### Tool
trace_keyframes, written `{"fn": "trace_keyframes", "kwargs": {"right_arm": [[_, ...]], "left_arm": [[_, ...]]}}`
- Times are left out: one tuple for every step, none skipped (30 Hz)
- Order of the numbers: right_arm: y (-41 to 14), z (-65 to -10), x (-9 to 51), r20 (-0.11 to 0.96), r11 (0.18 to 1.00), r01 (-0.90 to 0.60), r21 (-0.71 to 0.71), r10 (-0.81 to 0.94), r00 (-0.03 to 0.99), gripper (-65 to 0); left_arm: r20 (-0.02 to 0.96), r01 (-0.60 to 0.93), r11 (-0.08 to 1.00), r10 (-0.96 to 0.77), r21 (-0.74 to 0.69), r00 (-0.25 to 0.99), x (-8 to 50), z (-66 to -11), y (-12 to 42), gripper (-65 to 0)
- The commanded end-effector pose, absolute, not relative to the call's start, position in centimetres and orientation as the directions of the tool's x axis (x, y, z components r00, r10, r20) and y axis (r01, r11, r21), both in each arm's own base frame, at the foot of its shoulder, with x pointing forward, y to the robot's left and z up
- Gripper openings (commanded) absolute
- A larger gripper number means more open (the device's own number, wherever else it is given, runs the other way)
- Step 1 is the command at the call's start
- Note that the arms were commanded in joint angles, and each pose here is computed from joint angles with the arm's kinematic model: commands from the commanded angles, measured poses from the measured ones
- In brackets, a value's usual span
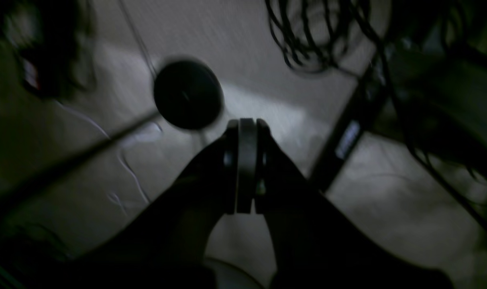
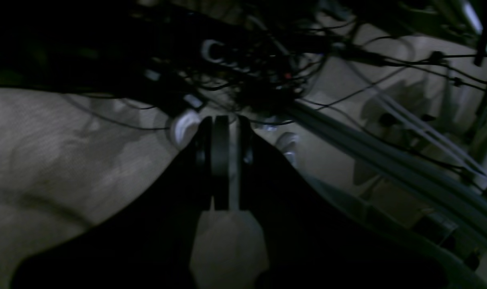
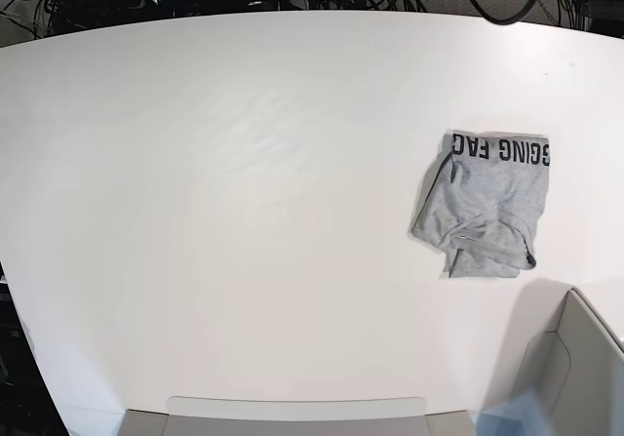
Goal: Fold the T-shirt properly
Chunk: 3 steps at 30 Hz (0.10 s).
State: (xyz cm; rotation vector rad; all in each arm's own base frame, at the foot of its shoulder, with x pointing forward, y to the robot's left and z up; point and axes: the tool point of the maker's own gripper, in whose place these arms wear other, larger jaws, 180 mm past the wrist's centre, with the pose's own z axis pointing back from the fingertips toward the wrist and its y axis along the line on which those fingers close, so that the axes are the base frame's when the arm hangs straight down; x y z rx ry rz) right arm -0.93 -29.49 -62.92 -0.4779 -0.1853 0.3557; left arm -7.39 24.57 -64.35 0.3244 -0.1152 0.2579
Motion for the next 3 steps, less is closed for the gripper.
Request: {"fn": "trace_keyframes", "kwargs": {"right_arm": [[-31.98, -62.0, -0.72, 0.081, 0.797, -0.282, -0.534, 0.381, 0.921, -62.3], [-31.98, -62.0, -0.63, 0.082, 0.797, -0.282, -0.534, 0.381, 0.921, -62.3], [-31.97, -62.01, -0.04, 0.091, 0.797, -0.278, -0.536, 0.382, 0.92, -62.3]], "left_arm": [[0.15, -0.253, 0.916, 0.216, 0.312, 0.965, -7.63, -64.25, 24.72, -65.0], [0.153, -0.247, 0.919, 0.208, 0.307, 0.966, -7.23, -64.36, 24.33, -65.0], [0.155, -0.237, 0.923, 0.197, 0.304, 0.968, -6.89, -64.42, 24.19, -65.0]]}}
